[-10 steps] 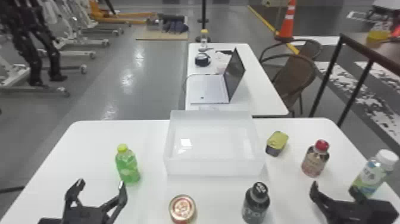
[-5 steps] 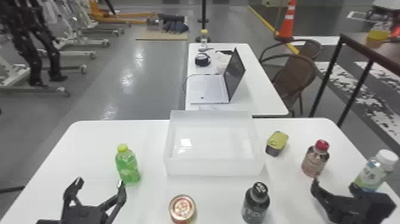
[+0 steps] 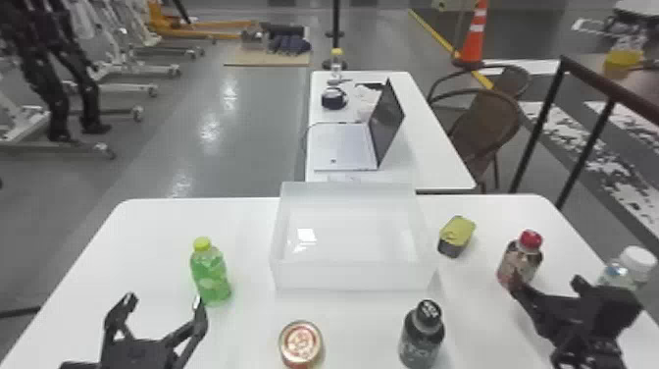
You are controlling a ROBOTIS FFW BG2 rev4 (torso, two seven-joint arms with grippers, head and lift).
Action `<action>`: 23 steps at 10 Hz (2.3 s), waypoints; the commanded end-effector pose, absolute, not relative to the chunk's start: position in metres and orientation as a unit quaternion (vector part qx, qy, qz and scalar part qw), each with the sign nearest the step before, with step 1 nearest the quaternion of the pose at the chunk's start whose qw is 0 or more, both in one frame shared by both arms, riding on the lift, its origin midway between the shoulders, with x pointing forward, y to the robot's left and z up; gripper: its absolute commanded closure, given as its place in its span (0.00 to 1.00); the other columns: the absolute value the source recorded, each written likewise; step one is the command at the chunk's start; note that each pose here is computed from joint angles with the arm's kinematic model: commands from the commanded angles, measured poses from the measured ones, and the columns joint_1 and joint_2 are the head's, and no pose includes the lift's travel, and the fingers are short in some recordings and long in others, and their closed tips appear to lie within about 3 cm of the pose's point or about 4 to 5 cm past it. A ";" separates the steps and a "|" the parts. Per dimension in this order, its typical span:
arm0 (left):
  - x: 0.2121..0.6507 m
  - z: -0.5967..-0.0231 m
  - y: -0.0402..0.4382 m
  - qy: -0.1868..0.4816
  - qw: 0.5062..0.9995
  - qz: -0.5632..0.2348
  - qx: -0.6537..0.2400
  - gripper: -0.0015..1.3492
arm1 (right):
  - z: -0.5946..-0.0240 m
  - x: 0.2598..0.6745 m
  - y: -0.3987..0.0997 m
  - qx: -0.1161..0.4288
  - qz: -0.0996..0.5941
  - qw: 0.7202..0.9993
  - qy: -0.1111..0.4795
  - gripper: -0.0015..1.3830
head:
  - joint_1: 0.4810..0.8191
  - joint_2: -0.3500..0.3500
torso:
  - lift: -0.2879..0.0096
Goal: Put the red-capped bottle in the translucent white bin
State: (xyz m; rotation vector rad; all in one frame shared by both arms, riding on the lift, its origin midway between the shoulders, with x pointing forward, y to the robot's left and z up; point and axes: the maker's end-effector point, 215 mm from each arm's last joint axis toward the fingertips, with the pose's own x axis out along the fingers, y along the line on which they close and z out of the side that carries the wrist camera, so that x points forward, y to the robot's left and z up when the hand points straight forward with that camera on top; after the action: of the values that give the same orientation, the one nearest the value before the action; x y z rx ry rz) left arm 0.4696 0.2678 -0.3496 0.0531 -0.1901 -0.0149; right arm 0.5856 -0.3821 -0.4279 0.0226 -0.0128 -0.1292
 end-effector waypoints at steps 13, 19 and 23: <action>0.471 -0.349 0.266 -0.109 0.994 -0.010 0.006 0.17 | -0.429 0.636 -0.388 0.001 -0.035 0.999 0.022 0.10 | 0.20 0.50 | 0.63; 0.468 -0.350 0.272 -0.113 0.994 -0.004 -0.003 0.17 | -0.429 0.642 -0.377 0.030 -0.039 0.999 0.022 0.93 | 0.20 0.50 | 0.63; 0.467 -0.351 0.273 -0.111 0.994 -0.003 -0.004 0.17 | -0.394 0.652 -0.359 0.038 -0.015 0.999 0.017 0.93 | 0.20 0.50 | 0.63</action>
State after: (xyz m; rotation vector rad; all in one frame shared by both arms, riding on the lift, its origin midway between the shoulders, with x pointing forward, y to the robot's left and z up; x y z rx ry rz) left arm 0.4673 0.2736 -0.3509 -0.0047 -0.2240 -0.0075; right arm 0.6482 -0.3638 -0.4024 0.0824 0.0320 -0.0441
